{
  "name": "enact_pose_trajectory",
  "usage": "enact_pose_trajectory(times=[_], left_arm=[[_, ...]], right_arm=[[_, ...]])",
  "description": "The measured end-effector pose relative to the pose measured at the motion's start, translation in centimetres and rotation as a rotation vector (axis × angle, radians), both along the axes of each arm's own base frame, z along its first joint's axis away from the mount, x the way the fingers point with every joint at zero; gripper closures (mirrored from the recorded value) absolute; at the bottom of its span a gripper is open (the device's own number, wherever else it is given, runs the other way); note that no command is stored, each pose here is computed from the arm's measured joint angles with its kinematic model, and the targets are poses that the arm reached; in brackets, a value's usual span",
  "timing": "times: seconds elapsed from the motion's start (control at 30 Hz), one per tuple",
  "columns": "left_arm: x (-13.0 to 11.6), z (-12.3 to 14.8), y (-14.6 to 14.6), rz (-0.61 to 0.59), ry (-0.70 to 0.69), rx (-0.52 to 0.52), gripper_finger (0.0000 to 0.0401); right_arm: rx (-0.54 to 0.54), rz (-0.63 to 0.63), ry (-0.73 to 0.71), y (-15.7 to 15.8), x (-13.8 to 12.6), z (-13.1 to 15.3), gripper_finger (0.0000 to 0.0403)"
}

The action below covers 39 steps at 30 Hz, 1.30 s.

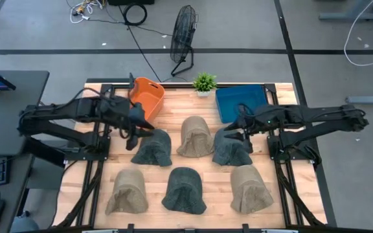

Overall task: Pick & Place hat
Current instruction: Put the top left black cap into the orange bin

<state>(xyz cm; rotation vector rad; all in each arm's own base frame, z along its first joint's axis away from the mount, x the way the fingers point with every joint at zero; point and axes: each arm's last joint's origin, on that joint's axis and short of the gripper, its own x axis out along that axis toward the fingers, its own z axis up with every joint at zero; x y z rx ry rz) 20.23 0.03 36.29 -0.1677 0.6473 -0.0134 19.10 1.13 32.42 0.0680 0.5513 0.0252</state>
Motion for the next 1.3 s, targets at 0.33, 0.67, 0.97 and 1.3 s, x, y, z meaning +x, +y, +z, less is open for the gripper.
enact_pose_trajectory(times=[0.33,0.67,0.97,1.3], left_arm=[[3.9,-5.3,-0.5,-0.039,0.365,0.020,0.0257],[7.9,-11.2,0.1,-0.123,0.616,0.115,0.0203],[9.6,-15.6,0.3,-0.133,0.817,0.148,0.0210],[10.1,-18.1,0.6,-0.089,0.945,0.246,0.0213]], right_arm=[[-0.001,-0.001,0.020,0.1,1.6,-0.8,0.0268],[0.005,-0.004,0.007,0.1,1.9,-0.8,0.0268],[0.006,-0.003,-0.006,0.1,2.0,-0.7,0.0268],[0.006,-0.003,-0.009,0.1,2.0,-0.7,0.0268]])
